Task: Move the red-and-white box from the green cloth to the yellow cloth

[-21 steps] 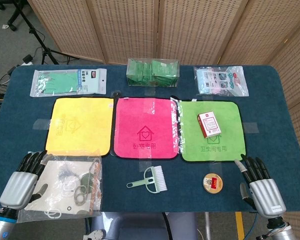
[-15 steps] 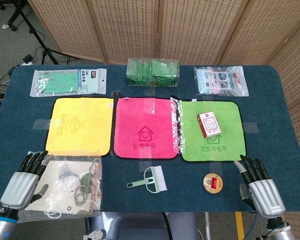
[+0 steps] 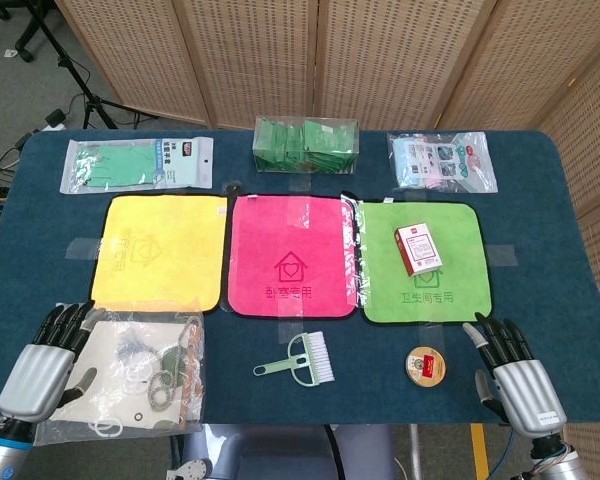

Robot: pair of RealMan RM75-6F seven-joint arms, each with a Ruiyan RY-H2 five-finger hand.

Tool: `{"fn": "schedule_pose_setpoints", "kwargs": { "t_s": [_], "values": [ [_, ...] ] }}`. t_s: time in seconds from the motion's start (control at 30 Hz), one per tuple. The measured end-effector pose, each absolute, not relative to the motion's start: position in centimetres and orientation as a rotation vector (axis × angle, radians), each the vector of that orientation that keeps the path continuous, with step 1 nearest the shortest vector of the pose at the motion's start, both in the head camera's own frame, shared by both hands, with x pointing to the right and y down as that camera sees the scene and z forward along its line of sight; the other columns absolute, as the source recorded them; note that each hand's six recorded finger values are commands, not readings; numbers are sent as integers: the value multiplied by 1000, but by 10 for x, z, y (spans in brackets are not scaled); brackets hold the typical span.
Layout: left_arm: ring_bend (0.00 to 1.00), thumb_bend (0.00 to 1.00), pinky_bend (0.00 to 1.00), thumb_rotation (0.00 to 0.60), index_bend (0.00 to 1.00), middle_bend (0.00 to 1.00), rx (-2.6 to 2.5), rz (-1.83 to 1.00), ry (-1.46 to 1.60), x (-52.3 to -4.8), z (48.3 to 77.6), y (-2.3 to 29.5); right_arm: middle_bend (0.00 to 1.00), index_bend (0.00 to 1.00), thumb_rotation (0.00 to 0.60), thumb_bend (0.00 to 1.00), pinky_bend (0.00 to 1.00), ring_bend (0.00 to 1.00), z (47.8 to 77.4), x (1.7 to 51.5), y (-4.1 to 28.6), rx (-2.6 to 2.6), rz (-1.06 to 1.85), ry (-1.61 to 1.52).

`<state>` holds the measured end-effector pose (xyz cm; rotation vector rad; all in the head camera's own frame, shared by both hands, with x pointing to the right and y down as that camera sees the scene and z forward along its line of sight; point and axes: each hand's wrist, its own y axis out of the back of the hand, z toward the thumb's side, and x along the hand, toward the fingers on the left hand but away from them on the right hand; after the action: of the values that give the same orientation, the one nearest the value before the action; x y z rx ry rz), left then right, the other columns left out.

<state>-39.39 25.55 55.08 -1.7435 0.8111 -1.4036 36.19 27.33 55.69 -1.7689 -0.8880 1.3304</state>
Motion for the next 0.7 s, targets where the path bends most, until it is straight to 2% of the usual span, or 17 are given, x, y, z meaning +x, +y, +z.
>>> {"fn": "schedule_pose_setpoints", "kwargs": {
  "t_s": [0.37, 0.43, 0.57, 0.7],
  "values": [
    [0, 332, 0, 600, 0, 0, -1754, -1341, 833, -390, 556, 252, 0, 0, 600, 674, 0, 0, 571, 365, 264, -1753, 1390, -892],
    [0, 332, 0, 600, 0, 0, -1760, -1346, 826, -390, 558, 252, 0, 0, 600, 716, 0, 0, 572, 365, 260, -1749, 1382, -915],
    [0, 333, 0, 600, 0, 0, -1769, -1355, 834, -391, 561, 251, 0, 2, 600, 933, 0, 0, 572, 356, 246, -1759, 1322, -972],
    [0, 333, 0, 600, 0, 0, -1763, -1334, 860, -391, 558, 248, 0, 52, 600, 1000, 0, 0, 566, 339, 219, -1809, 1227, -1073]
  ]
}}
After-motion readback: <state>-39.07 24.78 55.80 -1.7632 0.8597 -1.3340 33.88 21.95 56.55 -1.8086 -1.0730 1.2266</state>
